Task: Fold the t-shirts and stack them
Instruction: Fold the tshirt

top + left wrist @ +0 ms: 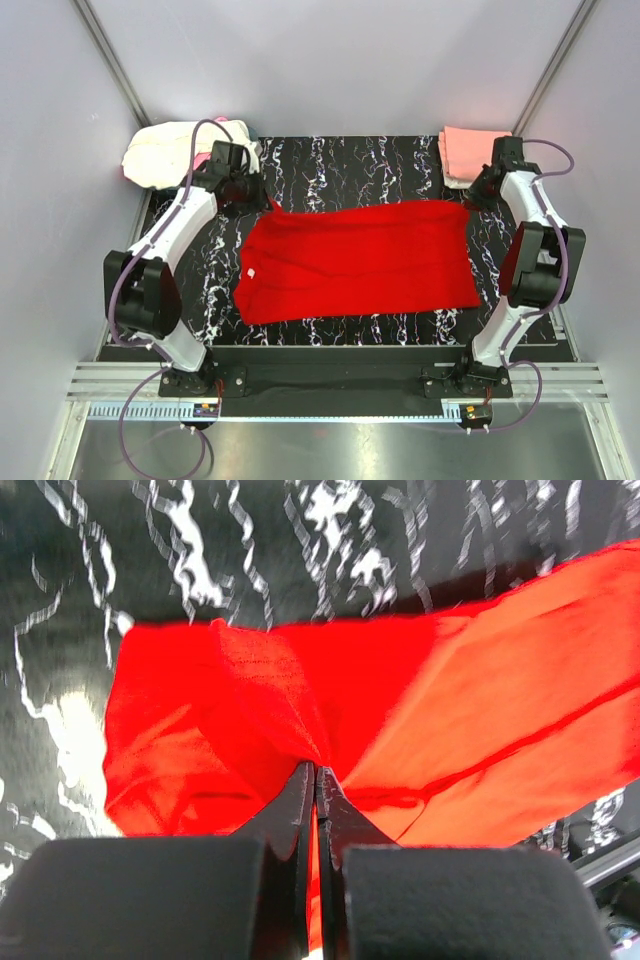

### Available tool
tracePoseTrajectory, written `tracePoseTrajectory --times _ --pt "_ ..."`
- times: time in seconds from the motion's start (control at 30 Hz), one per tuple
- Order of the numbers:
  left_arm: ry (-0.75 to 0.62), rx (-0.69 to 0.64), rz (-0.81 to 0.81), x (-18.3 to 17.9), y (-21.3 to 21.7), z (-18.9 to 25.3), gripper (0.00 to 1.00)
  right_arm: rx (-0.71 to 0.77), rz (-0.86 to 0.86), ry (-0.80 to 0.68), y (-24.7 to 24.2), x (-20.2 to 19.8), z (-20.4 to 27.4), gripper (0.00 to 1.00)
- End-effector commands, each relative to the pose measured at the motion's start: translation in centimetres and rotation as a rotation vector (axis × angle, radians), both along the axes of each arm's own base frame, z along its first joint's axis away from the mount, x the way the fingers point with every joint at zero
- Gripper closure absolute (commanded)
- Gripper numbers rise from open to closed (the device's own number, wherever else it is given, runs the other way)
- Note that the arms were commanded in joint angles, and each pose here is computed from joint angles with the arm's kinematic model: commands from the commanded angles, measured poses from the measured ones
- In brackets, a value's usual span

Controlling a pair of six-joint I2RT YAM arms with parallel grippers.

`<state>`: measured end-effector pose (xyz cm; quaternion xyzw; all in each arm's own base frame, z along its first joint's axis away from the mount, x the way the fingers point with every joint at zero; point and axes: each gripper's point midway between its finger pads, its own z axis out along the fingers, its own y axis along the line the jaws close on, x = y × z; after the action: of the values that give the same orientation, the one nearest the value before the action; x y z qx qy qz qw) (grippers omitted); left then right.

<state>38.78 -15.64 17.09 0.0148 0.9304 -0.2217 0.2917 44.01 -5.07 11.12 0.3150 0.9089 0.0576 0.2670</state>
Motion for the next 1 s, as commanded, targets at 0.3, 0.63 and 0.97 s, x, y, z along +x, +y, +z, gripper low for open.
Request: tracePoseTrajectory --times 0.3,0.63,0.97 --pt "-0.038 0.068 0.003 -3.2 1.9 -0.6 1.0 -0.051 -0.102 0.014 -3.2 -4.2 -0.3 1.0" --pt "0.0 0.132 0.03 -5.9 3.6 -2.1 1.0 -0.039 -0.108 0.06 -2.9 -5.8 -2.2 1.0" --pt "0.076 0.153 0.037 -9.4 4.6 -4.1 0.99 -0.069 -0.144 0.113 -3.2 -8.2 -3.7 1.0"
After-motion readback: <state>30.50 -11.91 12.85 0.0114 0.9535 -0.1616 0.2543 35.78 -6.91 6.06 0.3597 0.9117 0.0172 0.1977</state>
